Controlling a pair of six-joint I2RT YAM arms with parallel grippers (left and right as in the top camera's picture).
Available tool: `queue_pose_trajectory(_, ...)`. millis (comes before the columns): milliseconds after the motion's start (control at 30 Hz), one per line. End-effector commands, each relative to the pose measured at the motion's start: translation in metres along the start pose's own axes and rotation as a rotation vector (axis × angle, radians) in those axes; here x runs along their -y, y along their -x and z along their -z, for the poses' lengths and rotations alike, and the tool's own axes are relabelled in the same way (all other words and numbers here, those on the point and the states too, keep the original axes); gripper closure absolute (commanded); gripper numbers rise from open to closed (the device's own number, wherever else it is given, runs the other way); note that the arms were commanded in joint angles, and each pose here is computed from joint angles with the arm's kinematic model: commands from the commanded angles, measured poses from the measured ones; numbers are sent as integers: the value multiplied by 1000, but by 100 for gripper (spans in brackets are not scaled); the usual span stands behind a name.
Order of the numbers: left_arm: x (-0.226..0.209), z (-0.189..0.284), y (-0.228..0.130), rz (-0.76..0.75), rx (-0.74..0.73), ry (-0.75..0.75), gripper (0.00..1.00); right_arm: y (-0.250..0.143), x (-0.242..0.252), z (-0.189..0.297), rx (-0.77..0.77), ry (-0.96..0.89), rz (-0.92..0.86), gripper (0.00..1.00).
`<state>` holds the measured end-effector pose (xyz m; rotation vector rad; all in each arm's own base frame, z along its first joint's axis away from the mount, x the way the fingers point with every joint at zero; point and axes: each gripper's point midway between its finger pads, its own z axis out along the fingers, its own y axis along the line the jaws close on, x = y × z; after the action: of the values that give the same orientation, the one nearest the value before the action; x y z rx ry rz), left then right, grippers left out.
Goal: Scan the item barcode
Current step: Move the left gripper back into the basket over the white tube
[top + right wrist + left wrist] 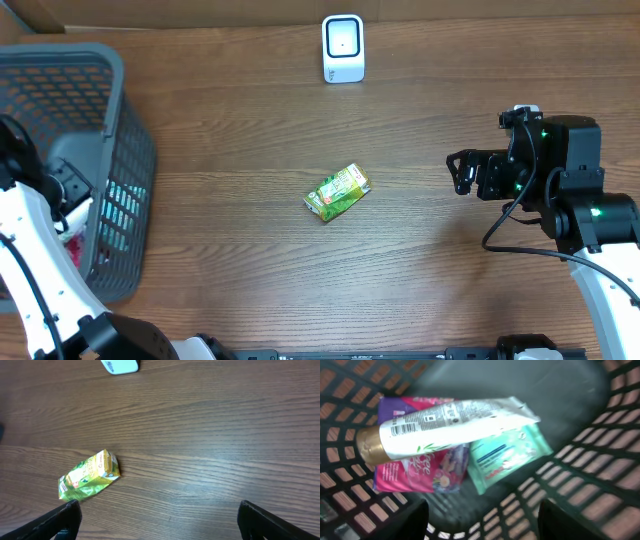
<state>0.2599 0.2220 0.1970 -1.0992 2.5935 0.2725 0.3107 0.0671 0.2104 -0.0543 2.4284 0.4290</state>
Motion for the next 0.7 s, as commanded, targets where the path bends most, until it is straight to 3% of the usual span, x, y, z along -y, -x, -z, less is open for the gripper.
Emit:
queue_pose_trajectory(0, 6, -12, -12, -86, -34, -20, 37, 12, -6, 7, 34, 12, 21, 0)
queue_pose_trajectory(467, 7, -14, 0, -98, 15, -24, 39, 12, -6, 7, 34, 12, 21, 0)
queue_pose_trajectory(667, 7, 20, 26, -104, 103, -31, 38, 12, -6, 7, 34, 12, 21, 0)
